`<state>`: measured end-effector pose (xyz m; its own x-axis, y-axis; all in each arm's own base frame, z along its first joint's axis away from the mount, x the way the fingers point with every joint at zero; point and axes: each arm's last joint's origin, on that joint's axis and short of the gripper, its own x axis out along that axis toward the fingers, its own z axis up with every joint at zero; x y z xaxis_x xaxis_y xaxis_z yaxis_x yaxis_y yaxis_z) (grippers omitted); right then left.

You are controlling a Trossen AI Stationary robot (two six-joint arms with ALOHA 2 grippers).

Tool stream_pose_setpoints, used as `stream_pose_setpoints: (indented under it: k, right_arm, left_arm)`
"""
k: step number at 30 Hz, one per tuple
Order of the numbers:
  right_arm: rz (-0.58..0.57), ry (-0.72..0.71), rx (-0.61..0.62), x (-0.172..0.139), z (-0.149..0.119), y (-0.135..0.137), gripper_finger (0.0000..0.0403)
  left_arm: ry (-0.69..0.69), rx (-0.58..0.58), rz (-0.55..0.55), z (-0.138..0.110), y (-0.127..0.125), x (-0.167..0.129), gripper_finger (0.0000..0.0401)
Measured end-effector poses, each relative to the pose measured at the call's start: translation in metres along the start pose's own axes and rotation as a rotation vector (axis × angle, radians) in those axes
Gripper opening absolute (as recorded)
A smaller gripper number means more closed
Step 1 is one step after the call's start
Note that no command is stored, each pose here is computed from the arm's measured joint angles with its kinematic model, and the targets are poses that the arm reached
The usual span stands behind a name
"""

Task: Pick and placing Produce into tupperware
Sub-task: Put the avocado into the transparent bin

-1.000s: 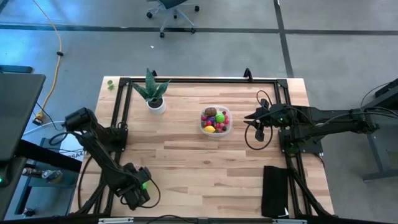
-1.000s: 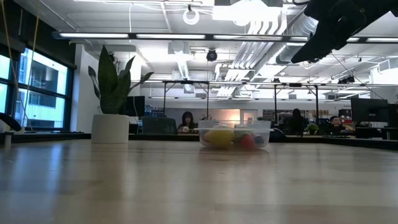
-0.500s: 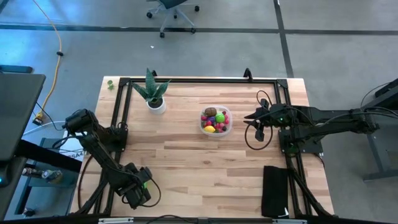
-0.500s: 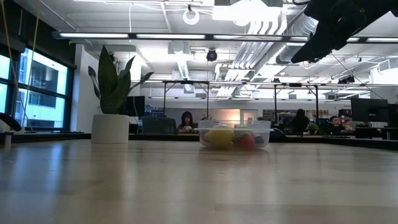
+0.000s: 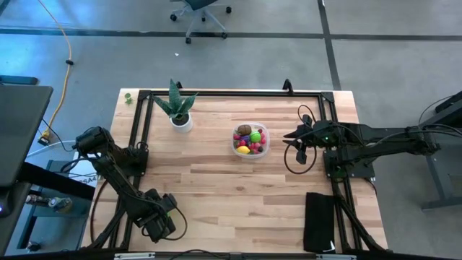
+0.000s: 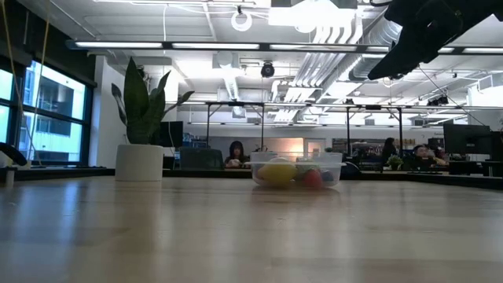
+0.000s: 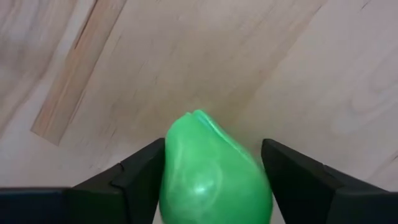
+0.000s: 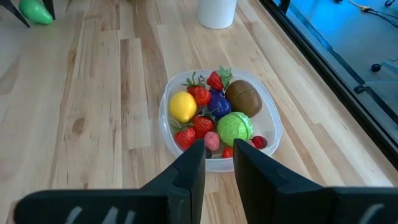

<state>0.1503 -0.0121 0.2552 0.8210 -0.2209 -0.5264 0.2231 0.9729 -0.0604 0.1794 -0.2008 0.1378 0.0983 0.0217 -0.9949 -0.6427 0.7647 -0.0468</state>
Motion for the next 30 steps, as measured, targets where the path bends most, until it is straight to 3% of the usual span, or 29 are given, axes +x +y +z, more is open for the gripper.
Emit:
stream_pose_setpoints:
  k: [16, 25, 30]
  right_arm:
    - [0.0, 0.0, 0.0, 0.0, 0.0, 0.0, 0.0073]
    - [0.0, 0.0, 0.0, 0.0, 0.0, 0.0, 0.0073]
    - [0.0, 0.0, 0.0, 0.0, 0.0, 0.0, 0.0073]
  left_arm:
    - [0.0, -0.001, -0.01, 0.0001, -0.0011, -0.0005, 0.0208]
    - [-0.004, 0.009, -0.014, 0.0001, -0.0017, -0.001, 0.0216]
    - [-0.073, 0.042, -0.022, 0.0025, -0.0047, -0.004, 0.0211]
